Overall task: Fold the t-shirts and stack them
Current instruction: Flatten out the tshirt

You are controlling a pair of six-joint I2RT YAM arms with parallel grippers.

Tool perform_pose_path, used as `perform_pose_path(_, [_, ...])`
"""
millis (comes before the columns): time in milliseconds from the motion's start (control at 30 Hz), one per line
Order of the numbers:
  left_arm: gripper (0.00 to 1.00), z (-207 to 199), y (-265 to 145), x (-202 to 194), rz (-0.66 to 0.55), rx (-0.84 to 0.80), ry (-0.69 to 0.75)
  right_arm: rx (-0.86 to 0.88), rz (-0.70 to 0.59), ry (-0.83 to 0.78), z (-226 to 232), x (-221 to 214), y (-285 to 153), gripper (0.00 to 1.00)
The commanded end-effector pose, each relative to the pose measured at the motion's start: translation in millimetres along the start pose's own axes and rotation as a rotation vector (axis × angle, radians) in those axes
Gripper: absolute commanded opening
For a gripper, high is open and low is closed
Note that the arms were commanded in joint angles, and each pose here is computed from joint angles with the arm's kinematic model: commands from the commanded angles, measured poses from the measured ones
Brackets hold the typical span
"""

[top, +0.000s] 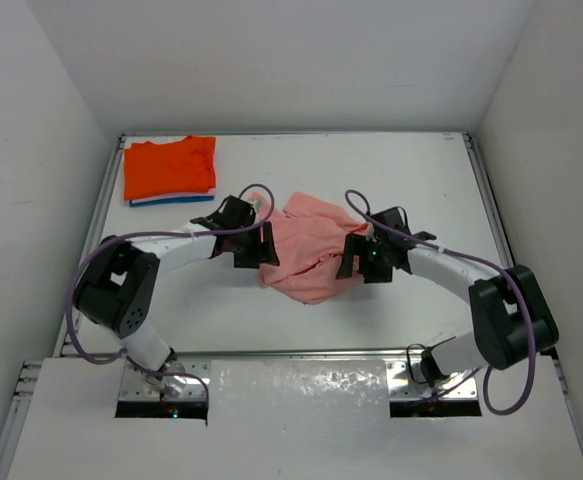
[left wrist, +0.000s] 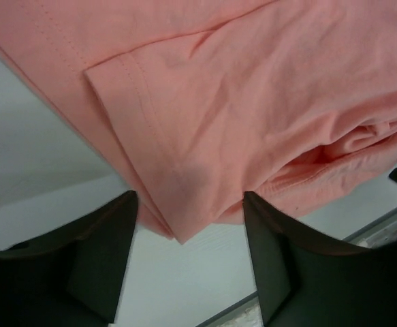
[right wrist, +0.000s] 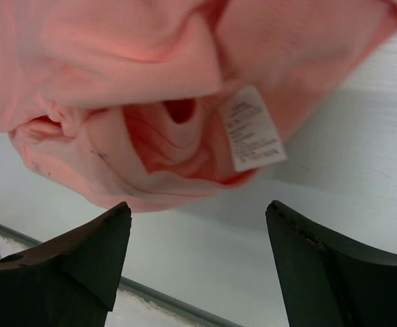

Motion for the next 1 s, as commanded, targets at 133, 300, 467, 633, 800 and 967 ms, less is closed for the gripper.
perform_pose_path(133, [0.22,-4.9,9.4,-5.4,0.035,-0.052,-0.046,0.015,-0.092,-0.052,21.8,48.4,-4.0,0.8])
perform_pose_path(300, [0.0,-11.8,-6.2,2.3,-0.016,-0.014,-0.044,-0.014,-0.126,-0.06,20.6,48.7,-12.3,0.81])
perform_pose_path(467, [0.18,-13.6,-27.6,11.1,-0.066,0.124,-0.082,-0.023,-0.115,-0.07,19.5,47.4,-13.0,0.83])
perform_pose_path(633, [0.55,-2.7,-25.1,-2.4,-0.062,0.145,-0.141,-0.043,-0.12,-0.09,17.7,47.3,-16.8,0.83])
perform_pose_path(800, [0.38,5.4,-5.0,-14.5,0.006,0.152,-0.188,-0.053,-0.117,-0.086,16.5,44.8,-17.5,0.84])
perform_pose_path(967, [0.39,4.9,3.0,-12.1,-0.008,0.171,-0.194,-0.061,-0.13,-0.088,16.0,43.2,-21.7,0.84])
Point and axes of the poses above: each gripper's point midway between its finger pads, its own y axis out along the fingers, its own z axis along the line the jaws close on, x = y × z, the point moved 9 cm from there along -y, back along the fingers, and after that the axes turned 13 degrees about -y, right-handed, at the moved point
